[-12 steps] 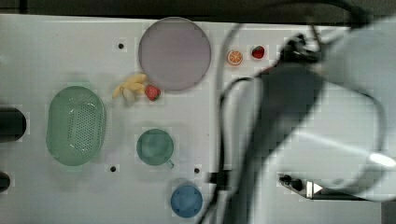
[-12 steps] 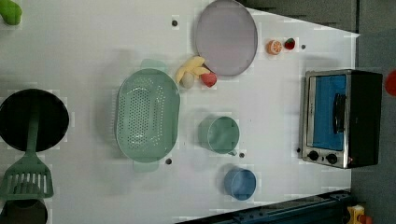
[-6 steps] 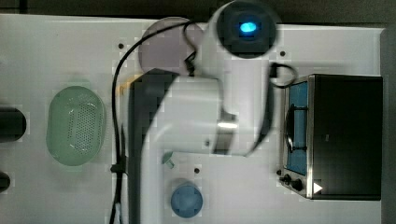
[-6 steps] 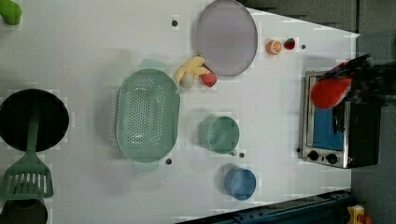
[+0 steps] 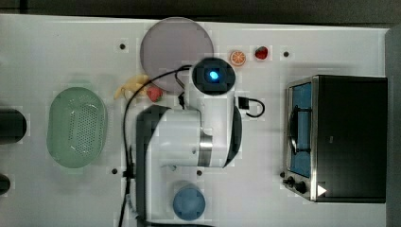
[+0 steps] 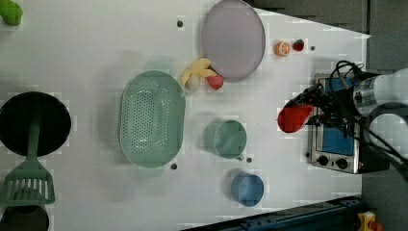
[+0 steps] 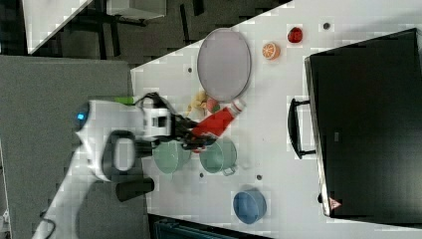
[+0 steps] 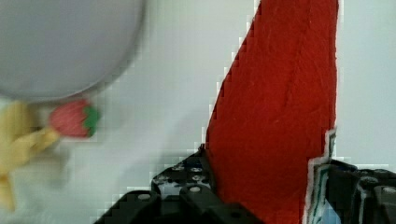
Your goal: Pick Ketchup from oven and place it on table.
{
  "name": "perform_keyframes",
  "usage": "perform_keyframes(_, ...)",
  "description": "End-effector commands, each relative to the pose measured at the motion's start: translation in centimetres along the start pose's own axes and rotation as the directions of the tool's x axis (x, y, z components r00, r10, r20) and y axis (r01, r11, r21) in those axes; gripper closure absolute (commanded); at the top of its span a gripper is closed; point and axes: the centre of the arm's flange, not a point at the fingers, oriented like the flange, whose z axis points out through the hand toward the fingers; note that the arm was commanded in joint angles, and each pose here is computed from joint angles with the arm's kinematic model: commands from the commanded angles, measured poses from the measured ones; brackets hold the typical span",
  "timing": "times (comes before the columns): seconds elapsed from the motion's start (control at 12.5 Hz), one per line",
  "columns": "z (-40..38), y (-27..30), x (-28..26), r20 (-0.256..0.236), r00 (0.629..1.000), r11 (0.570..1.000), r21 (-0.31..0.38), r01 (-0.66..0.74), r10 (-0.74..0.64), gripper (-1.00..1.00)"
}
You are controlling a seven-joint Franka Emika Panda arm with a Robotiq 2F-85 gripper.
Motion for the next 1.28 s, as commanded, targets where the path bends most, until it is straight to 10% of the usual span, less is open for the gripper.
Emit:
perform_keyframes(0.08,3.4,3.1,2.8,-0.072,0.993,0.995,0.044,-0.094,0.097,-0.29)
perform_keyframes(0.48,11.1,1.8,2.6,-0.082,0.994,0.998,0.005,-0.07,0.07,-0.34)
perform_keyframes(0.72,12.9,1.5,2.7,-0.085,0.994,0.998,-0.004,-0.065,0.065,-1.0)
perform_keyframes(1.28,-5.4,-0.5,2.7,-0.202,0.977,0.981,0.193,-0.026,0.065,-1.0)
